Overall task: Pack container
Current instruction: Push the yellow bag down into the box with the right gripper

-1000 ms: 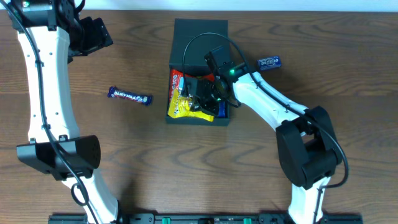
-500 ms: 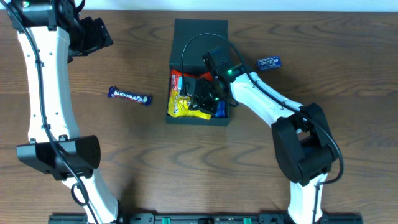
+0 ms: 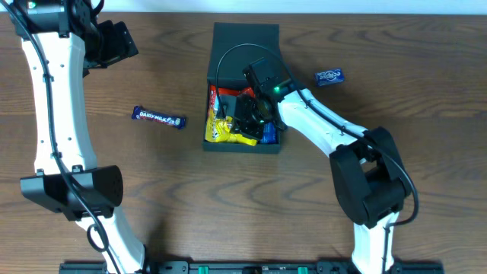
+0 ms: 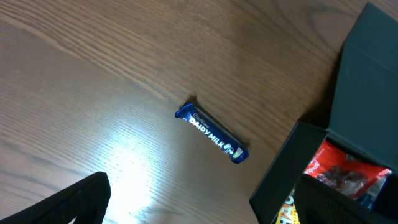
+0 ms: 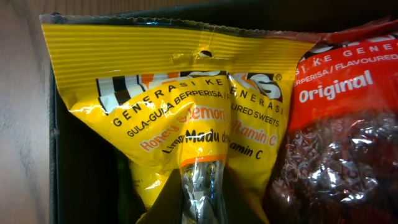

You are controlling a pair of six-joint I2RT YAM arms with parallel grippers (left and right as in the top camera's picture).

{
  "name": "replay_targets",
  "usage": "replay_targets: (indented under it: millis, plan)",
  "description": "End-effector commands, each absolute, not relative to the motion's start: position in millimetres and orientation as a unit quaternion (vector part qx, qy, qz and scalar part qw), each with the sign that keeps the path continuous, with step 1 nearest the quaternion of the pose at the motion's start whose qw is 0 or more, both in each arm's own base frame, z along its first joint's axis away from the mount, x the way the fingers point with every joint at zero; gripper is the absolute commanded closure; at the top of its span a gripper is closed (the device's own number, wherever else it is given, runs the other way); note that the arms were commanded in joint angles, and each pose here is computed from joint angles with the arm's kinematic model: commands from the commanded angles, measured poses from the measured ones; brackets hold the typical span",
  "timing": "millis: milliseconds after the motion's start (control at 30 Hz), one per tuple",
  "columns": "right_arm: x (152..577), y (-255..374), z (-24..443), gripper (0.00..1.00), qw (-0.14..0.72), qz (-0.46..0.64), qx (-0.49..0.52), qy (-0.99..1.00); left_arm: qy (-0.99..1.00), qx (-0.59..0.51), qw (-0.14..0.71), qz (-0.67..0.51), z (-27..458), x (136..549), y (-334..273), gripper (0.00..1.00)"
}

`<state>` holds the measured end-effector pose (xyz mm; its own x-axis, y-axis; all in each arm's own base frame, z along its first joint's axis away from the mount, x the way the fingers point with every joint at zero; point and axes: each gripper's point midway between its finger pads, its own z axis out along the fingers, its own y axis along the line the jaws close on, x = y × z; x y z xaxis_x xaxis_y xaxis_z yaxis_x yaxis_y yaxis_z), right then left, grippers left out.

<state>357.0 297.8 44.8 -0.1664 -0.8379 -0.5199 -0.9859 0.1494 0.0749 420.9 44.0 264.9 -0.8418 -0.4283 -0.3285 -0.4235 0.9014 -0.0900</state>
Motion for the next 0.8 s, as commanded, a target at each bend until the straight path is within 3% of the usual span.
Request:
replay_targets:
  millis: [0,67,133,200,267,300,333,400,433,767]
  plan:
    - [356.4,284.6,50.1,0.83,0.171,0.17,-0.619,0.747,0.958,-0.222,0.184,-0.004,272.9,418.2,47.5,0.05]
    - [358.8,287.0,74.6,0.59,0.196,0.171,-0.61,0.749,0.957,-0.222,0.186,-0.004,273.1,418.8,47.6,0.05]
    - [360.4,287.9,98.9,0.47,0.223,0.166,-0.611,0.741,0.957,-0.222,0.188,-0.005,273.5,419.8,47.6,0.05]
    - [361.9,288.9,122.9,0.21,0.252,0.162,-0.612,0.732,0.956,-0.222,0.19,-0.005,273.9,420.9,47.8,0.05]
    - [363.8,290.0,147.4,0.12,0.284,0.156,-0.612,0.722,0.956,-0.221,0.192,-0.005,274.4,421.9,47.8,0.05]
    - [363.9,290.1,160.5,0.13,0.3,0.154,-0.611,0.716,0.956,-0.221,0.193,-0.005,274.5,422.2,47.9,0.05]
    - [363.9,289.8,170.4,0.27,0.312,0.151,-0.611,0.712,0.956,-0.221,0.193,-0.005,274.5,422.2,47.9,0.05]
    - [364.2,287.2,175.0,0.84,0.316,0.15,-0.609,0.712,0.956,-0.221,0.193,-0.005,274.4,422.1,47.9,0.05]
    - [363.3,285.1,172.3,0.99,0.31,0.15,-0.608,0.715,0.956,-0.221,0.193,-0.005,274.4,422.1,47.9,0.05]
    - [354.6,265.8,64.8,0.99,0.165,0.17,-0.595,0.768,0.957,-0.222,0.189,-0.005,273.8,420.6,47.7,0.05]
